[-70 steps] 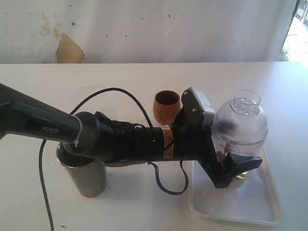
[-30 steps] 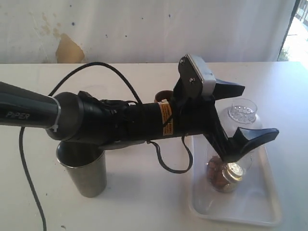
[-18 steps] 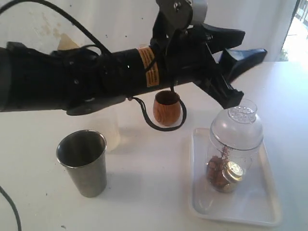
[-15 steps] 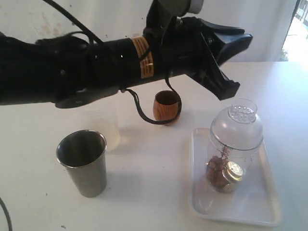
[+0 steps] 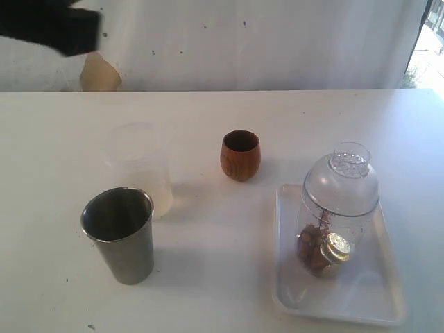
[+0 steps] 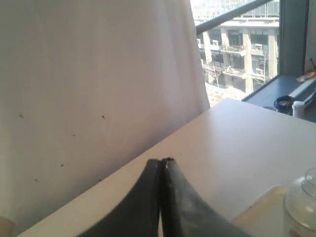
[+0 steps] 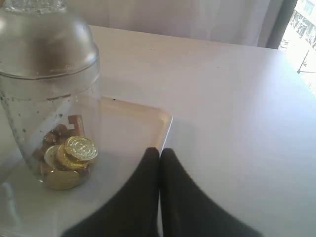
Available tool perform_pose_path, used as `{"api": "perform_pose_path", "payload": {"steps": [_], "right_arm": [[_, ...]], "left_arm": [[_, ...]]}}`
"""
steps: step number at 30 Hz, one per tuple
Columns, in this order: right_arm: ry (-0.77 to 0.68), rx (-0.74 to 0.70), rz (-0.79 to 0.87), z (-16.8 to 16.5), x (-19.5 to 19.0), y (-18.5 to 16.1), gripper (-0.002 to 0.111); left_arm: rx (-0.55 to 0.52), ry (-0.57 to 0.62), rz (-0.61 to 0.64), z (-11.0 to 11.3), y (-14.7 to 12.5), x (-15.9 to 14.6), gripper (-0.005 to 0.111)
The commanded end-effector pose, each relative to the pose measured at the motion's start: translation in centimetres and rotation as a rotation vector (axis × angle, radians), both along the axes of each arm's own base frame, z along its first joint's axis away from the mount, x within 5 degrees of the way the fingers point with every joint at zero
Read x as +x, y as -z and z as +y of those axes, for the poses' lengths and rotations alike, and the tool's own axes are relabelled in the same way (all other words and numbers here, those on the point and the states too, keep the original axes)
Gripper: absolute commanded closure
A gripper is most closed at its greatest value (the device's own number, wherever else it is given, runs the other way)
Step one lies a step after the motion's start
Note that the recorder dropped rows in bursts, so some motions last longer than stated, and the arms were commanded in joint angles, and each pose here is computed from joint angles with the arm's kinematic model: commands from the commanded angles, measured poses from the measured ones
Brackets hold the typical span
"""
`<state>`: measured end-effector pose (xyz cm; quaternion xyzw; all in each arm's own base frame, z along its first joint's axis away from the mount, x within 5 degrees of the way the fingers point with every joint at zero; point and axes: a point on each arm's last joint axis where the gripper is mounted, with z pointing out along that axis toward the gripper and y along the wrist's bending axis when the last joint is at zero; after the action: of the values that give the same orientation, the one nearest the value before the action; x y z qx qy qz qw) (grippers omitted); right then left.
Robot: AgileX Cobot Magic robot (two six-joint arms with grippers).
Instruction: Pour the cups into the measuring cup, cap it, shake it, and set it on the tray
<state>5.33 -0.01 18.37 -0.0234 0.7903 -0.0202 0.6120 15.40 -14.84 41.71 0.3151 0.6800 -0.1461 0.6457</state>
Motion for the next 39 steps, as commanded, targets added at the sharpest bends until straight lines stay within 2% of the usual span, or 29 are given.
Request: {"api": "perform_pose_path", "payload": {"steps": [1, 2, 4, 8, 12, 20, 39], "right_arm": [[0.003, -0.003, 0.002, 0.0, 0.0, 0.1, 0.108], [0.003, -0.003, 0.002, 0.0, 0.0, 0.1, 0.108], [0.003, -0.003, 0.002, 0.0, 0.0, 0.1, 0.108], [0.003, -0.003, 0.002, 0.0, 0.0, 0.1, 0.108], [0.003, -0.003, 0.002, 0.0, 0.0, 0.1, 0.108], [0.003, -0.003, 0.002, 0.0, 0.0, 0.1, 0.108], [0.003, -0.003, 0.002, 0.0, 0.0, 0.1, 0.108]], "left_arm": [[-0.076, -0.062, -0.015, 5.9, 0.1, -4.5, 0.107], [-0.101, -0.086, -0.019, 7.8, 0.3, -5.9, 0.107], [-0.139, -0.099, -0.037, 9.7, 0.7, -7.5, 0.107], [-0.173, -0.09, -0.052, 10.8, 1.4, -8.6, 0.107], [-0.197, -0.069, -0.042, 10.5, 1.7, -8.5, 0.107], [-0.253, 0.015, -0.117, 9.8, 1.1, -8.9, 0.107], [-0.254, 0.018, -0.121, 9.8, 1.1, -8.9, 0.107]]}}
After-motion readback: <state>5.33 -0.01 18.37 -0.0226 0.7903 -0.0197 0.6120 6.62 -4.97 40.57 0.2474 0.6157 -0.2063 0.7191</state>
